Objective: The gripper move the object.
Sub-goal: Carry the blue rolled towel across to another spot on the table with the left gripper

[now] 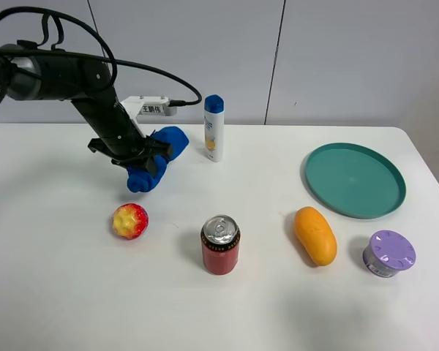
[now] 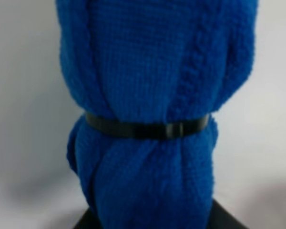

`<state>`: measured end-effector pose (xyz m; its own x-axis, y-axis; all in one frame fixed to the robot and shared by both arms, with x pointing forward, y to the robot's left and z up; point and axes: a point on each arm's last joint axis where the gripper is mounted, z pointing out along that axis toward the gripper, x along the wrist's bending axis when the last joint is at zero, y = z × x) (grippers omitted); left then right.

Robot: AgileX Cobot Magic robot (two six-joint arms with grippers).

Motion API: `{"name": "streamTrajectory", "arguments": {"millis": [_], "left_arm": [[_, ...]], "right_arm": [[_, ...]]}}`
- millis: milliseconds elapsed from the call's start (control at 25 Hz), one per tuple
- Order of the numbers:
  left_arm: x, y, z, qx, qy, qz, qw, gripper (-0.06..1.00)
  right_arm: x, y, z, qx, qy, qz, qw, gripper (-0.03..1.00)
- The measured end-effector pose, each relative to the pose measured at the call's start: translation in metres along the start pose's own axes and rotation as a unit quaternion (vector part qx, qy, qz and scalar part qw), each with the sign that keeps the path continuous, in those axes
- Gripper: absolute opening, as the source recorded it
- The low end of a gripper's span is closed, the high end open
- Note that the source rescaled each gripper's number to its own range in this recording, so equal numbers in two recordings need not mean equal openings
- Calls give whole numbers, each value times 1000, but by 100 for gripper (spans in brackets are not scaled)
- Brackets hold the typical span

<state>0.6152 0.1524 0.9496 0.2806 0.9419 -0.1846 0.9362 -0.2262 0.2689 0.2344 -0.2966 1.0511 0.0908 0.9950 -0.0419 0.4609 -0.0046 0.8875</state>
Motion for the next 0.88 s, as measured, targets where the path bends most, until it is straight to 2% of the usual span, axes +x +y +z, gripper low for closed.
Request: {"name": "streamTrajectory", "arguments": {"millis": [280,440,560,680,880], "left_arm": [[-43,-11,-36,6,-29,42,999,1],[-73,-17,-37,5,-57,61,997,1],[-94,-19,-33,-16,-68,82,994,1],[-106,-17,-28,-43,-79,84,992,1],[-114,2,-16,-61,-92,73,991,1]], "right_arm": [[0,0,0,0,0,0,1000,100],[0,0,0,0,0,0,1000,100],[0,0,0,0,0,0,1000,100],[0,0,0,0,0,0,1000,100],[0,0,0,0,0,0,1000,100]]}}
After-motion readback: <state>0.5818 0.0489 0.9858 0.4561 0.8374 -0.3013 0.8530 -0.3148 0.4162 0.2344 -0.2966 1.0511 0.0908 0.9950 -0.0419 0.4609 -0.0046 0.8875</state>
